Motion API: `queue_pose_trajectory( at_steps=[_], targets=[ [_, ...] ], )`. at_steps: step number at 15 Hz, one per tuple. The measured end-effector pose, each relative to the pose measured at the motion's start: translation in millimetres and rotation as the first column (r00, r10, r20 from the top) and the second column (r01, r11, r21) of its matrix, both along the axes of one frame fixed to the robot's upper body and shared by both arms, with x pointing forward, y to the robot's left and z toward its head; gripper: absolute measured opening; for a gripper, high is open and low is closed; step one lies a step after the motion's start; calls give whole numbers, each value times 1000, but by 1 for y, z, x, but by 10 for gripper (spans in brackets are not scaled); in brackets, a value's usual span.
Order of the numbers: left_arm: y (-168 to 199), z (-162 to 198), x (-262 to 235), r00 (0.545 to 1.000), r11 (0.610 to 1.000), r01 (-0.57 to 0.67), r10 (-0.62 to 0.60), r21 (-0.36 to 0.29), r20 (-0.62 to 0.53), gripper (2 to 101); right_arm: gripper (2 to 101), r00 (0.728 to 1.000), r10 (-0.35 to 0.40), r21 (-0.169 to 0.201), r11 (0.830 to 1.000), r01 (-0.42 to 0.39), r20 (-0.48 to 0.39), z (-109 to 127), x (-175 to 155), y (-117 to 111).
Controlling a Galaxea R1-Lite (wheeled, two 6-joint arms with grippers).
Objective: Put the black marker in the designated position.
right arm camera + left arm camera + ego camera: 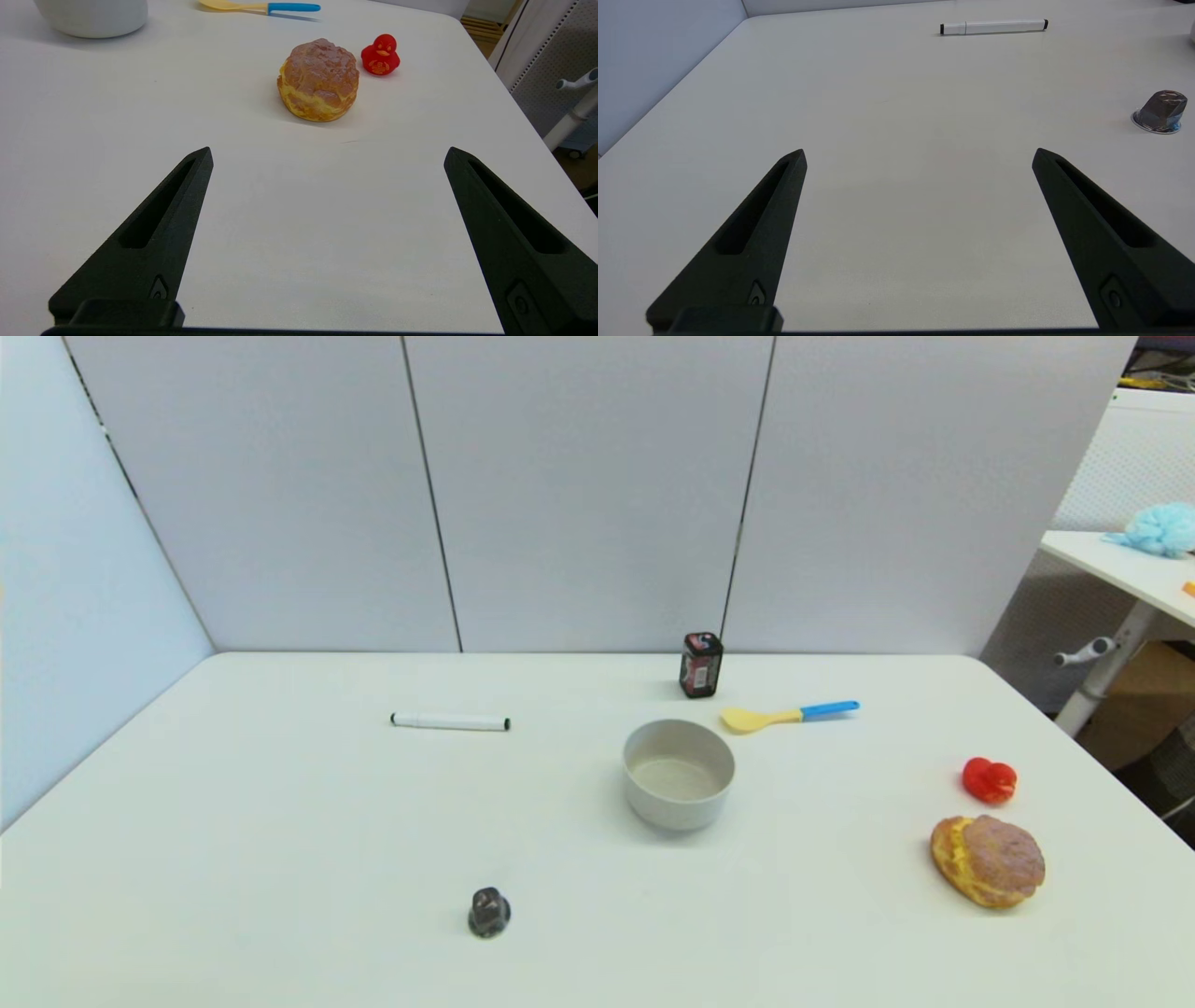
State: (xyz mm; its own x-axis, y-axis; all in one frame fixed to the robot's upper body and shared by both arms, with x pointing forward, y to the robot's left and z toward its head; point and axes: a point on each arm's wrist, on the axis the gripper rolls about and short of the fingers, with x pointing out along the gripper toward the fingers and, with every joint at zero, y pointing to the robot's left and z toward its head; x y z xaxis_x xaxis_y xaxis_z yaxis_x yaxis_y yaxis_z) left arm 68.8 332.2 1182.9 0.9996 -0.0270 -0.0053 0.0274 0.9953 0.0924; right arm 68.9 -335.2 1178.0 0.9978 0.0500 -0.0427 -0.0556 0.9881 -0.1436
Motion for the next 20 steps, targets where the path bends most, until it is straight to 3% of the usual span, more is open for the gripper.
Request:
queue_pose_trajectory(
  at_steps=[20],
  targets=[
    [0,6,-1,1000,1000,1,-1,7,9,979,980,1000,0,0,1000,0,-1,0,0,0]
  ],
)
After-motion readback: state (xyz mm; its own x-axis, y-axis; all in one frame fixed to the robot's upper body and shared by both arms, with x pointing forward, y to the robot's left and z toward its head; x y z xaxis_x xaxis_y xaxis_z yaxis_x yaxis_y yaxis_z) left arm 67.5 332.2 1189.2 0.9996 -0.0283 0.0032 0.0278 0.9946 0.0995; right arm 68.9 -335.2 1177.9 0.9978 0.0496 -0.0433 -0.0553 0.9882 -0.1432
